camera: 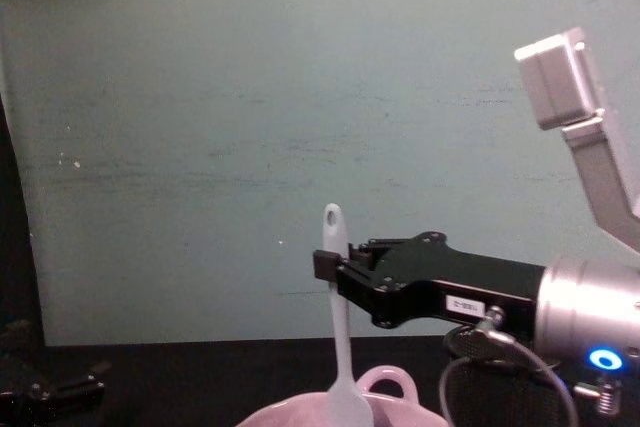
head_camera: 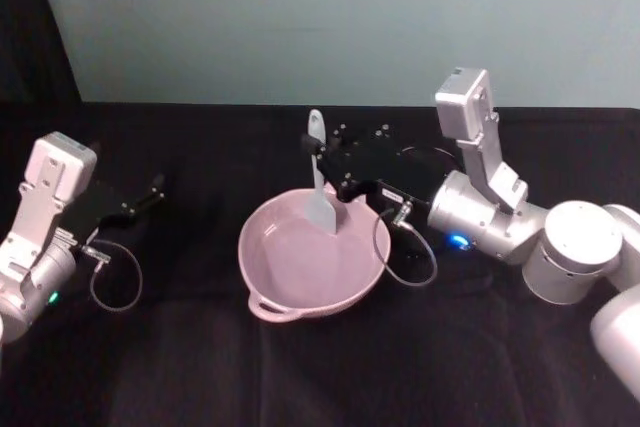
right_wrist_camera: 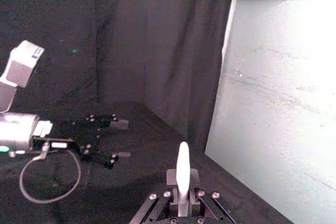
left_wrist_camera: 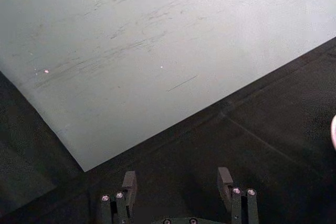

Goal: Use the one hand to pick up the spoon and stir the clear water in the bowl.

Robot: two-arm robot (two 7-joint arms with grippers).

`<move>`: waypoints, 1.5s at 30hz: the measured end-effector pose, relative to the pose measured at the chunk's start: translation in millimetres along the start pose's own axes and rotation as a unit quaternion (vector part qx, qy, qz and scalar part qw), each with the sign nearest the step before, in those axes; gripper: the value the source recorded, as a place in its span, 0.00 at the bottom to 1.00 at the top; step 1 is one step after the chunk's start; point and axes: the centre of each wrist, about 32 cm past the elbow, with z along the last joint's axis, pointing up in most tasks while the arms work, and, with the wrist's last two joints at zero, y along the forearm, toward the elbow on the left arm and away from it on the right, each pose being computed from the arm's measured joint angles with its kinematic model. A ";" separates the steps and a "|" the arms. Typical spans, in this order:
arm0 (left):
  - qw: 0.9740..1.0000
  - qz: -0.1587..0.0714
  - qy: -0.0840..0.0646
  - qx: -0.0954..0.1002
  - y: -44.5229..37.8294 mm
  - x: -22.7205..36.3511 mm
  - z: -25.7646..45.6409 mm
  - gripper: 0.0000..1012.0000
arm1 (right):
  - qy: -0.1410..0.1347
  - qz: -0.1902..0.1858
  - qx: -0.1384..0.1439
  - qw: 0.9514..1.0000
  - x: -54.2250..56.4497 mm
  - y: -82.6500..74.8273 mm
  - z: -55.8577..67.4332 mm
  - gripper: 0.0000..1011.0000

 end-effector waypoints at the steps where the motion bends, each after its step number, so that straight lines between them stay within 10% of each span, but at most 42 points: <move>1: 1.000 0.000 0.000 0.000 0.0 0.0 0.0 1.00 | -0.001 0.001 -0.001 1.000 0.3 -2.1 0.4 0.11; 19: 1.000 0.000 0.000 0.000 0.0 0.0 0.0 1.00 | 0.038 0.074 0.009 0.997 -14.5 -35.0 9.8 0.11; 34: 1.000 0.000 0.000 0.000 0.0 0.0 0.0 1.00 | 0.058 0.103 0.005 0.993 -24.6 -9.4 7.9 0.11; 45: 1.000 0.000 0.000 0.000 0.0 0.0 0.0 1.00 | 0.023 0.056 0.012 0.998 -19.6 13.5 2.7 0.11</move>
